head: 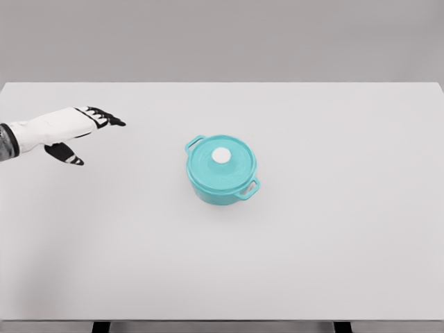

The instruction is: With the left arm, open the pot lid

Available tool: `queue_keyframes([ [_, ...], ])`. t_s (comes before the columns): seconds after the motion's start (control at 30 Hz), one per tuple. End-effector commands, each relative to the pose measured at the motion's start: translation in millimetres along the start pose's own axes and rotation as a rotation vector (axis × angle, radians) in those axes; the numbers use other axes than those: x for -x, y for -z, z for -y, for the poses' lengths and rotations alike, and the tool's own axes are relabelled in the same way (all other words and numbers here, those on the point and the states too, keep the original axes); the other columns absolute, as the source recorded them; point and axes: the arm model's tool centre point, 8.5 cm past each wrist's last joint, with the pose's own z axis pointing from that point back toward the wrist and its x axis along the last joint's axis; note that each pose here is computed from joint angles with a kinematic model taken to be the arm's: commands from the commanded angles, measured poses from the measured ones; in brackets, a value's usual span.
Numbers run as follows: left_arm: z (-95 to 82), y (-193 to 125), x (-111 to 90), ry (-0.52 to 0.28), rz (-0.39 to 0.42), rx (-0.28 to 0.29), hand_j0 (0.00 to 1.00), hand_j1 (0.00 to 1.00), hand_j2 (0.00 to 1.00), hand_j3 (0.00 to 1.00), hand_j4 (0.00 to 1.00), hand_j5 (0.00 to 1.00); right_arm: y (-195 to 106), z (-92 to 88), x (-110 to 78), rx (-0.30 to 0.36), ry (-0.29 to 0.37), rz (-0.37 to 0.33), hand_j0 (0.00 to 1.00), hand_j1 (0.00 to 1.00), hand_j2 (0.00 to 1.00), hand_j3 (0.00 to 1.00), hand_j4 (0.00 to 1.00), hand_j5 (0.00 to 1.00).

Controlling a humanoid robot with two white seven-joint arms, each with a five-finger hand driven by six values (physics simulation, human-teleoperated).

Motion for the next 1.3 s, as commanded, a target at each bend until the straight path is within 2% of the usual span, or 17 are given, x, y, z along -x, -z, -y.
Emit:
queue_keyframes([
  [0.0,0.4,1.8,-1.5,-0.002,0.004,0.002,1.0,1.0,1.0,1.0,1.0,1.0,-0.1,-0.1,0.7,0.0,0.001,-0.002,1.0,1.0,1.0,1.0,1.0,1.0],
  [0.2,2.2,3.8,-3.3,0.001,0.009,0.011,1.0,1.0,1.0,1.0,1.0,1.0,-0.2,-1.9,2.2,-0.003,0.002,-0.005,1.0,1.0,1.0,1.0,1.0,1.0],
  [0.3,-3.6,7.1,-12.6,0.024,0.033,0.001,1.0,1.0,1.0,1.0,1.0,1.0,-0.2,-1.9,2.2,-0.003,0.002,-0.005,1.0,1.0,1.0,1.0,1.0,1.0],
  [0.37,-13.8,19.0,-32.1,0.05,0.091,-0.027,1.0,1.0,1.0,1.0,1.0,1.0,-0.2,-1.9,2.2,-0.003,0.002,-0.005,1.0,1.0,1.0,1.0,1.0,1.0],
  [0.4,-17.0,24.8,-39.8,0.065,0.117,-0.024,1.0,1.0,1.0,1.0,1.0,1.0,-0.2,-1.9,2.2,-0.003,0.002,-0.005,1.0,1.0,1.0,1.0,1.0,1.0],
  [0.43,-36.4,36.3,-55.8,0.032,0.212,-0.057,1.0,1.0,1.0,1.0,1.0,1.0,-0.3,-2.1,2.7,-0.004,0.002,-0.006,1.0,1.0,1.0,1.0,1.0,1.0],
  [0.47,-27.0,56.1,-72.6,-0.013,0.3,0.001,1.0,1.0,1.0,1.0,1.0,1.0,-0.3,-2.1,2.7,-0.004,0.002,-0.006,1.0,1.0,1.0,1.0,1.0,1.0],
  [0.5,-18.3,79.5,-93.3,0.056,0.359,0.128,1.0,1.0,1.0,1.0,1.0,1.0,-0.3,-2.1,2.7,-0.004,0.002,-0.006,1.0,1.0,1.0,1.0,1.0,1.0],
  [0.53,-16.6,90.6,-106.5,0.122,0.393,0.207,1.0,1.0,1.0,1.0,1.0,1.0,-0.2,-1.9,2.2,-0.003,0.002,-0.005,1.0,1.0,1.0,1.0,1.0,1.0],
  [0.57,-50.2,90.1,-106.6,0.196,0.385,0.19,1.0,1.0,1.0,1.0,1.0,1.0,-0.2,-1.9,2.2,-0.003,0.002,-0.005,1.0,1.0,1.0,1.0,1.0,1.0],
  [0.6,-71.4,87.0,-105.1,0.225,0.373,0.159,1.0,1.0,1.0,1.0,1.0,1.0,-0.2,-1.9,2.2,-0.003,0.002,-0.005,1.0,1.0,1.0,1.0,1.0,1.0],
  [0.7,-113.1,111.3,-151.9,0.289,0.475,0.072,1.0,1.0,1.0,1.0,1.0,1.0,-0.2,-1.9,2.2,-0.003,0.002,-0.005,1.0,1.0,1.0,1.0,1.0,1.0],
  [0.73,-118.5,111.6,-164.3,0.302,0.506,0.048,1.0,1.0,1.0,1.0,1.0,1.0,-0.2,-1.9,2.2,-0.003,0.002,-0.005,1.0,1.0,1.0,1.0,1.0,1.0],
  [0.8,-120.8,116.0,-177.6,0.3,0.542,0.031,1.0,1.0,1.0,1.0,1.0,1.0,-0.3,-2.1,2.7,-0.004,0.002,-0.007,1.0,1.0,1.0,1.0,1.0,1.0],
  [0.87,-123.7,113.1,-173.8,0.291,0.534,0.015,1.0,1.0,1.0,1.0,1.0,1.0,-0.3,-2.1,2.7,-0.004,0.002,-0.007,1.0,1.0,1.0,1.0,1.0,1.0],
  [1.0,-104.4,116.8,-175.9,0.261,0.547,0.036,1.0,1.0,1.0,1.0,1.0,1.0,-0.2,-1.9,2.2,-0.003,0.002,-0.005,1.0,1.0,1.0,1.0,1.0,1.0],
  [1.27,-87.7,121.2,-176.1,0.261,0.543,0.072,1.0,1.0,1.0,1.0,1.0,1.0,-0.3,-2.1,2.7,-0.004,0.002,-0.007,1.0,1.0,1.0,1.0,1.0,1.0],
])
